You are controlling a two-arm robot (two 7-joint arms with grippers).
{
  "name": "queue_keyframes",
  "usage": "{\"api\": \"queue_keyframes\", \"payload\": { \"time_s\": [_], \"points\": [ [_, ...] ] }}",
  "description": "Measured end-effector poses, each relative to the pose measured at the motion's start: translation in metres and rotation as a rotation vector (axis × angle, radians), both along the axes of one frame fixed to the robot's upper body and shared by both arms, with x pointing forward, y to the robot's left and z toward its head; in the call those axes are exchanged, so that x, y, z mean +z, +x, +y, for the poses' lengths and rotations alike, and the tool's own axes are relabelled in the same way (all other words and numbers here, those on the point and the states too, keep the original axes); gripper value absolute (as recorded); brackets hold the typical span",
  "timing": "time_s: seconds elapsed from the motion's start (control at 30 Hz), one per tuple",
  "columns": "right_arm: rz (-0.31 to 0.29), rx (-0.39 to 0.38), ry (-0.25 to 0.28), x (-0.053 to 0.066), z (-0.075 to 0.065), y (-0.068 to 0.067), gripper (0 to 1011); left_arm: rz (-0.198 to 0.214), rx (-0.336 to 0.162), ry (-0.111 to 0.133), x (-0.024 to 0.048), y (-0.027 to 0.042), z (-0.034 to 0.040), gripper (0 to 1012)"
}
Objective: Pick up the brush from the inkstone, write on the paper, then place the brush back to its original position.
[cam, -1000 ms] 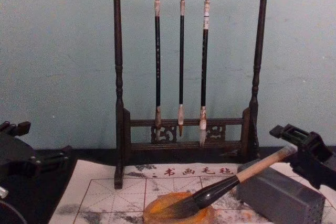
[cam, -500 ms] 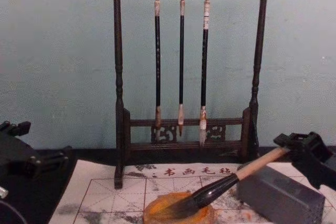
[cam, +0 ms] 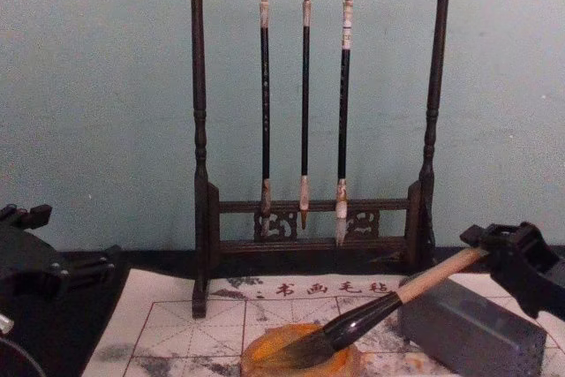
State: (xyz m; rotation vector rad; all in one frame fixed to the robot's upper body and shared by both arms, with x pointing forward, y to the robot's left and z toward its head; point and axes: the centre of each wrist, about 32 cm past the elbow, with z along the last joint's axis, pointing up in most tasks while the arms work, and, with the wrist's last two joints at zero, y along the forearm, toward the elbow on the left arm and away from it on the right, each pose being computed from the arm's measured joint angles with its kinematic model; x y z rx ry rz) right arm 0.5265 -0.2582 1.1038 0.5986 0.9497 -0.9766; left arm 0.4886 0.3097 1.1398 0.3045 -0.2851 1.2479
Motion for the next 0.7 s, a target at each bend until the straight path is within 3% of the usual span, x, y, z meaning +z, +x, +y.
{"api": "queue_keyframes", "payload": {
  "time_s": [0.33,0.7],
  "points": [
    [0.001,0.001,0.000,0.0002,-0.0001,-0.0001,188,0.000,0.000,0.000,0.0000,0.0000,0.0000,1001],
    [0.012,-0.004,0.058,0.0090,-0.0029,-0.0020,188,0.000,0.000,0.000,0.0000,0.0000,0.0000,1001]
  ]
}}
